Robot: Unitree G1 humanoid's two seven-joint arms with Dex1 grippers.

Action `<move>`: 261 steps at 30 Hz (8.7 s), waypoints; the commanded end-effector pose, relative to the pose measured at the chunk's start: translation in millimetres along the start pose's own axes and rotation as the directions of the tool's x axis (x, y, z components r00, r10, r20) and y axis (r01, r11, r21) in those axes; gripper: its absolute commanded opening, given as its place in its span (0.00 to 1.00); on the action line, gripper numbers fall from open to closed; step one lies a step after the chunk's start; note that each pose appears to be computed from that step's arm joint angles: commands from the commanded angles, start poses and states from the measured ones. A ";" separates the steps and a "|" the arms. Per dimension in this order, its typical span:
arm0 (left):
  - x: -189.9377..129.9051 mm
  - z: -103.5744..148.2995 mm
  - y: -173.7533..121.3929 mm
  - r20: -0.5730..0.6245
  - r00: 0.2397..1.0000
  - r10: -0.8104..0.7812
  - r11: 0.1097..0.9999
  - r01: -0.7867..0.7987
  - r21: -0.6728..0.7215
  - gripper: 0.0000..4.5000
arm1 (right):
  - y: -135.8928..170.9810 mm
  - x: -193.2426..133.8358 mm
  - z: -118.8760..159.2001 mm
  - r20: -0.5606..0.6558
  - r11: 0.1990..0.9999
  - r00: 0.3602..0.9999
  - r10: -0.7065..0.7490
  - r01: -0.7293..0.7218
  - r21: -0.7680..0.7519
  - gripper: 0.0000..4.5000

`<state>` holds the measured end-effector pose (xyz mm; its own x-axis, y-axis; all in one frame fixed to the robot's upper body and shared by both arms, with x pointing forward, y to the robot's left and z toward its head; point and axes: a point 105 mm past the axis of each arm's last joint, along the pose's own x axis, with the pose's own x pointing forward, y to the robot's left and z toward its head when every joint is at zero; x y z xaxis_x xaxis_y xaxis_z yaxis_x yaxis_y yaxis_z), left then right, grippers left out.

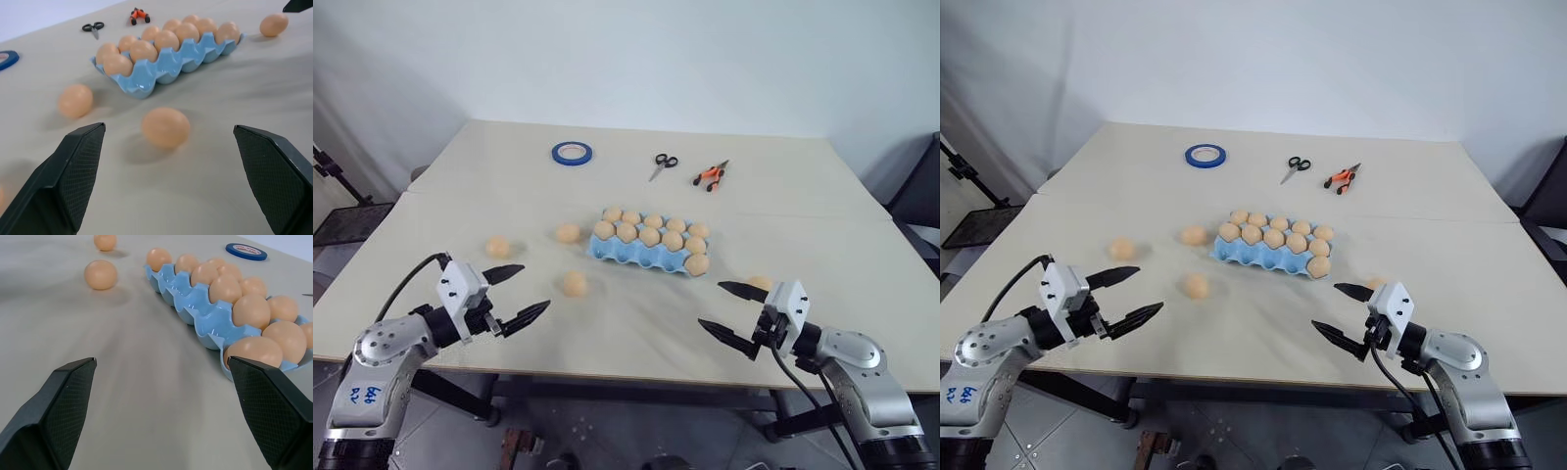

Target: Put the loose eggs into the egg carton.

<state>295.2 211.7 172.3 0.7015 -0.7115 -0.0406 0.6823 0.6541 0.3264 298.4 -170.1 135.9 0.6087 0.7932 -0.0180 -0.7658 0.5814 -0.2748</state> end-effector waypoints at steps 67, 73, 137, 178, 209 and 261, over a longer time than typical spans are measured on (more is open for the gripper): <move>26.0 -3.7 -12.2 0.116 0.993 0.012 0.998 -0.005 -0.061 1.00 | -36.4 90.4 64.7 0.124 0.997 0.992 -0.010 0.000 0.079 0.32; 20.0 -4.8 -12.9 0.101 0.994 0.042 0.998 -0.036 -0.059 1.00 | -32.4 132.0 60.3 0.109 0.998 0.994 -0.014 0.008 0.062 0.32; 101.6 -47.0 -15.7 -0.043 0.998 -0.046 0.986 0.038 -0.164 0.91 | 37.1 -0.7 23.6 0.242 0.992 0.963 0.117 -0.124 0.014 1.00; 160.9 11.5 -22.4 0.146 0.939 -0.311 0.950 0.309 0.038 1.00 | 31.2 -4.8 37.7 0.261 0.999 0.965 -0.027 0.020 0.032 1.00; 94.8 -24.7 54.6 0.054 0.942 0.332 0.925 -0.315 -0.211 1.00 | 3.5 26.2 8.9 0.293 0.994 0.950 -0.111 0.099 0.055 1.00; 188.4 19.0 -4.9 0.190 0.955 -0.229 0.961 0.253 -0.109 0.33 | 14.6 14.0 29.8 0.303 0.985 0.938 -0.171 0.160 0.058 1.00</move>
<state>418.4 77.0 169.0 0.4878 -0.8710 0.0587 0.8531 0.4899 0.1794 292.9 -143.5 148.6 0.6538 0.6996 0.2883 -0.6773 0.7109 -0.1894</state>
